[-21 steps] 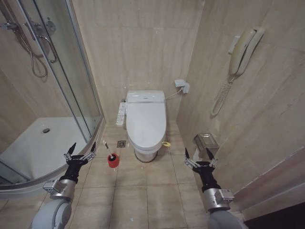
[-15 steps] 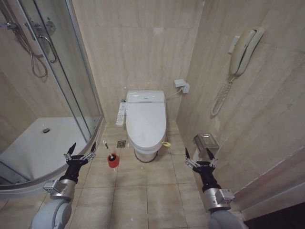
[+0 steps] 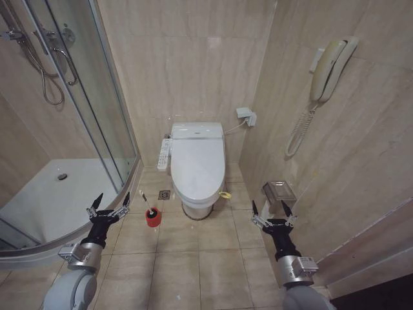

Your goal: Open the toilet lid, clean the toilet bowl with a toilet brush, close the toilet lid, and flush.

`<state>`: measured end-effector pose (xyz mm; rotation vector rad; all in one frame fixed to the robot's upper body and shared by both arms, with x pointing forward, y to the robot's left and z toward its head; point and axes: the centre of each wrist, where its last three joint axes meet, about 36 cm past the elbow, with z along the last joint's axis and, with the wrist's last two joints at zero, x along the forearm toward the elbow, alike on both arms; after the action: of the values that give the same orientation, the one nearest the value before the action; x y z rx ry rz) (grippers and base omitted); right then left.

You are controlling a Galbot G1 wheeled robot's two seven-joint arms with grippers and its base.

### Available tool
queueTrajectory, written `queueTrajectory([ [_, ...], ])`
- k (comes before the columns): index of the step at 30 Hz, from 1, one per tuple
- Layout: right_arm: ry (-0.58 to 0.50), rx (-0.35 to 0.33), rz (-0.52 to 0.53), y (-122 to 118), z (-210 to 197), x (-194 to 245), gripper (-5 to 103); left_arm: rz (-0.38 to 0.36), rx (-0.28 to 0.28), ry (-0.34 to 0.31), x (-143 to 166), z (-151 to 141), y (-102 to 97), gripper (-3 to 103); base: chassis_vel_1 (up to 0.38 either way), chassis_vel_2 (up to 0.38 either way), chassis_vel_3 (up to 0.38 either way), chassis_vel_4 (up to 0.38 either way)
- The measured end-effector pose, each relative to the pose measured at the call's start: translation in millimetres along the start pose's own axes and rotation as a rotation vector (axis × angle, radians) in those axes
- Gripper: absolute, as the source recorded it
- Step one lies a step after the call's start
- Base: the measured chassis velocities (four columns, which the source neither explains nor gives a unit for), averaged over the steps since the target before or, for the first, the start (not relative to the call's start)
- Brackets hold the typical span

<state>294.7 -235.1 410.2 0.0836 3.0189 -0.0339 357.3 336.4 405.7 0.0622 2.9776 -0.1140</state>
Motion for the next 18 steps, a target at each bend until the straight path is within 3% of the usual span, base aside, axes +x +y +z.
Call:
queueTrajectory([
  [18, -0.006, -0.003, -0.04, 2.2, -1.9, 2.3, 100, 0.0, 0.0, 0.0, 0.0, 0.0, 0.0, 100, 0.0, 0.0, 0.0, 0.0],
])
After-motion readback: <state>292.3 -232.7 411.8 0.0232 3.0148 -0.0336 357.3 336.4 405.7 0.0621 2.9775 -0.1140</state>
